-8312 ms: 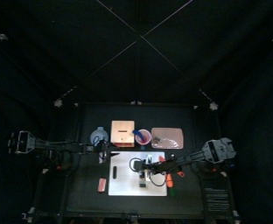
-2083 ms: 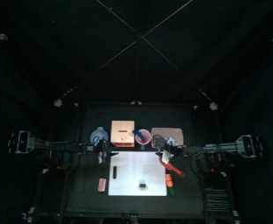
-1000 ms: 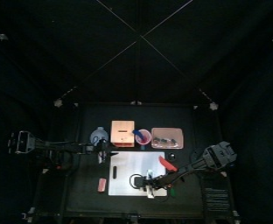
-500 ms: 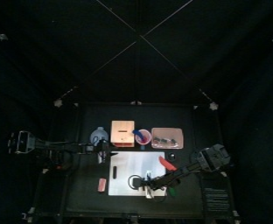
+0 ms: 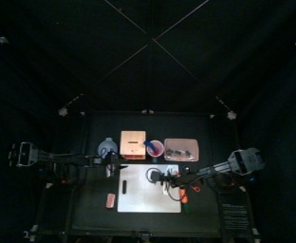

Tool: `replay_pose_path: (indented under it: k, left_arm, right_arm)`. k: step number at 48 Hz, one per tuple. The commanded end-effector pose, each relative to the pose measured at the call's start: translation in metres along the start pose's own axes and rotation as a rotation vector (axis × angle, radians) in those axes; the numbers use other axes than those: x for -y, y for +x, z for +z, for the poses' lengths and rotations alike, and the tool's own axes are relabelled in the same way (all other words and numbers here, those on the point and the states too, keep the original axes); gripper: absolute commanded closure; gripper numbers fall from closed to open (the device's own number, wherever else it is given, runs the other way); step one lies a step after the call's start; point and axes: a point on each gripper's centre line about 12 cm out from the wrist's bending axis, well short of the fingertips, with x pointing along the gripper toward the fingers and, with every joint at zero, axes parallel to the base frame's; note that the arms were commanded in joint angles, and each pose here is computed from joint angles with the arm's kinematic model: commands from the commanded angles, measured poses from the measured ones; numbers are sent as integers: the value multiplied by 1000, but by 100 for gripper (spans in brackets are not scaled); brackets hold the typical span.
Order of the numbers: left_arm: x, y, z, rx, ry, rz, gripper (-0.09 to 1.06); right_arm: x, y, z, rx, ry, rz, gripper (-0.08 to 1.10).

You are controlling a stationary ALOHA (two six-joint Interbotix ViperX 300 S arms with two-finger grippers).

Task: Place sushi on board then cut the sushi with the knife then place the pieces on the plate
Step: Place the 4 sushi pieces on the plate

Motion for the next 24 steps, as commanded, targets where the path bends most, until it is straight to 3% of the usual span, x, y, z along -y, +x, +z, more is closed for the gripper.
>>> replay_pose_path:
  k: [1,14,24]
  left_arm:
    - [-1,1,6,18,-5,5,20]
    - [-1,1,6,18,-4,1,20]
    - [-1,1,6,18,-5,2,20]
  right_arm:
    - [44,-24,6,63,90,-49,44]
    - [150,-18,-20,28,282,-243,44]
    - [194,8,-53,-35,432,-275,44]
